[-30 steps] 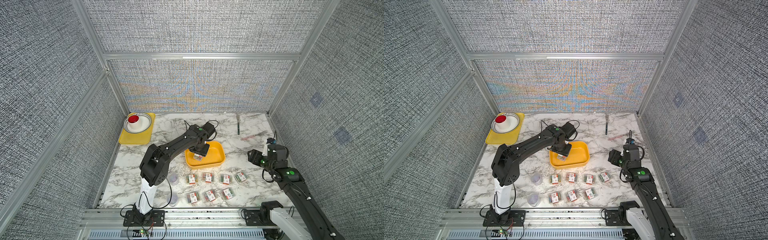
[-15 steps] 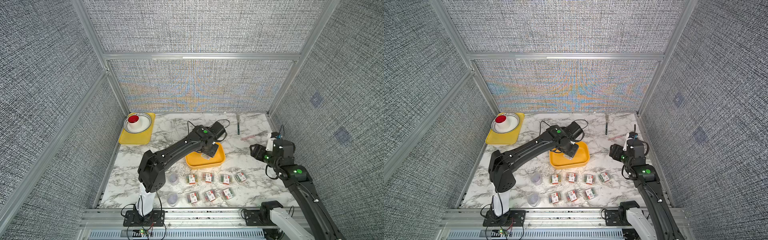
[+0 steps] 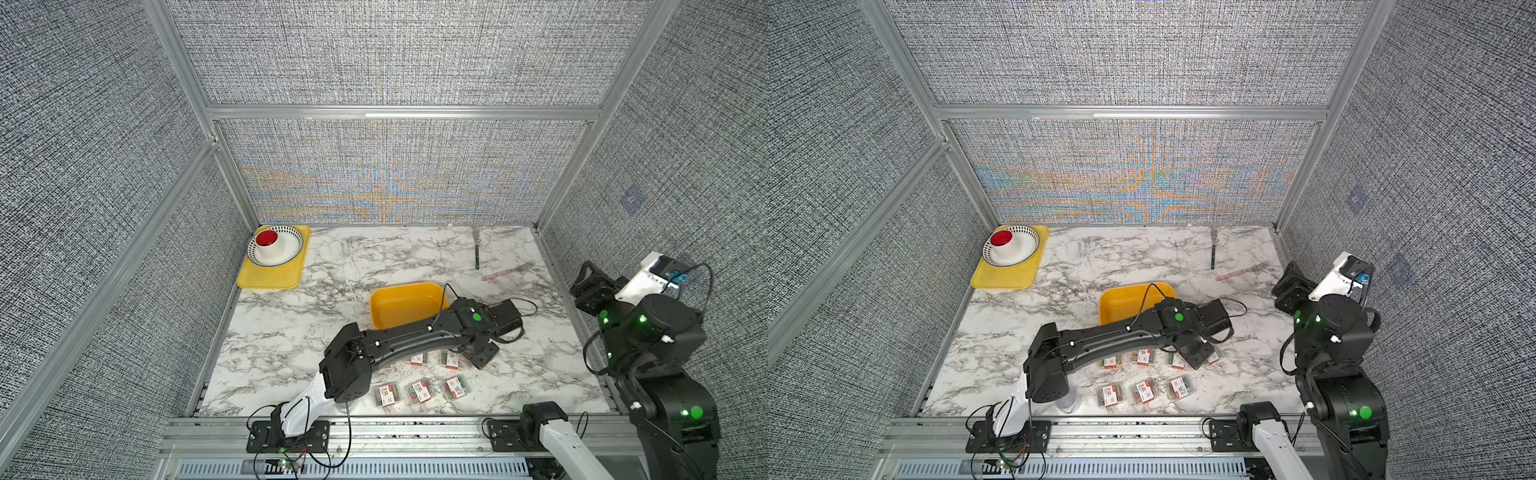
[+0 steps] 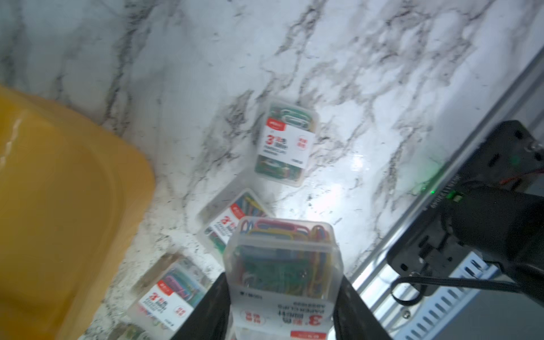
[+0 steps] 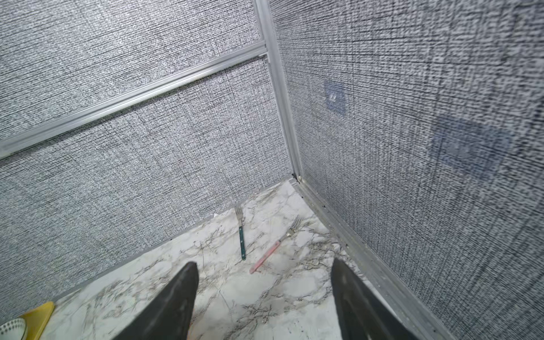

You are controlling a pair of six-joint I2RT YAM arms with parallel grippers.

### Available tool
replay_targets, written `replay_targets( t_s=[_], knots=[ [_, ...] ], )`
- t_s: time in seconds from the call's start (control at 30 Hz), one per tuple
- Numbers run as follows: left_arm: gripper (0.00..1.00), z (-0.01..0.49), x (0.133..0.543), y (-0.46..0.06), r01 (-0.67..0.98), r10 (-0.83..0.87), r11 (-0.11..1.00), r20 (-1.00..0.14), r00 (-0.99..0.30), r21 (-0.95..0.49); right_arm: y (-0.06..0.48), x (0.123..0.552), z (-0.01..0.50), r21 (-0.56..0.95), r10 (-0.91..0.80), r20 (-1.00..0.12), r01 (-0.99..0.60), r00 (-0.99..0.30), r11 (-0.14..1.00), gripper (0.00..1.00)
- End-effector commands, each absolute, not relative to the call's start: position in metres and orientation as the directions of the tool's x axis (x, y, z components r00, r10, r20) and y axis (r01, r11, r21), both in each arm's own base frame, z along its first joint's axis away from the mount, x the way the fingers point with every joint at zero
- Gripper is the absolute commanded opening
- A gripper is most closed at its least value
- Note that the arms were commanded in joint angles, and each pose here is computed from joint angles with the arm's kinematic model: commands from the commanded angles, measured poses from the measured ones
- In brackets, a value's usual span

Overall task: Take the paper clips out of the storage box
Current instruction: Place the boxed paper clips at the center of the board.

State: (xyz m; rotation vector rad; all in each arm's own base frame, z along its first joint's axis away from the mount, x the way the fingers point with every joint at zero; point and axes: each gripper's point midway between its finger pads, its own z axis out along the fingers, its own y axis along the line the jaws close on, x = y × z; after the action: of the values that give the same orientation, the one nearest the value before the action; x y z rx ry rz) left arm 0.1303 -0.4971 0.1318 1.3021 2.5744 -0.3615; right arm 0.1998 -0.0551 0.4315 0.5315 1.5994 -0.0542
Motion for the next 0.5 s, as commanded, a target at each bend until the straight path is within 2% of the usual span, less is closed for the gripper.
replay_targets(
  t_s=[0.0, 0.17, 0.47],
  knots=[
    [0.54, 0.132, 0.104, -0.515, 0.833, 0.773, 0.530, -0.314, -0.551, -0.158, -0.069, 0.189, 0.446, 0.307, 0.303, -0.950, 0.421, 0.079, 0.854, 0.73],
    [0.54, 0.114, 0.083, -0.531, 0.856, 0.806, 0.487, -0.289, -0.517, -0.174, -0.071, 0.181, 0.454, 0.337, 0.316, -0.941, 0.415, 0.121, 0.845, 0.73],
    [0.54, 0.093, 0.082, -0.540, 0.881, 0.841, 0.452, -0.261, -0.473, -0.139, -0.069, 0.182, 0.447, 0.345, 0.331, -0.937, 0.409, 0.109, 0.845, 0.72]
  ],
)
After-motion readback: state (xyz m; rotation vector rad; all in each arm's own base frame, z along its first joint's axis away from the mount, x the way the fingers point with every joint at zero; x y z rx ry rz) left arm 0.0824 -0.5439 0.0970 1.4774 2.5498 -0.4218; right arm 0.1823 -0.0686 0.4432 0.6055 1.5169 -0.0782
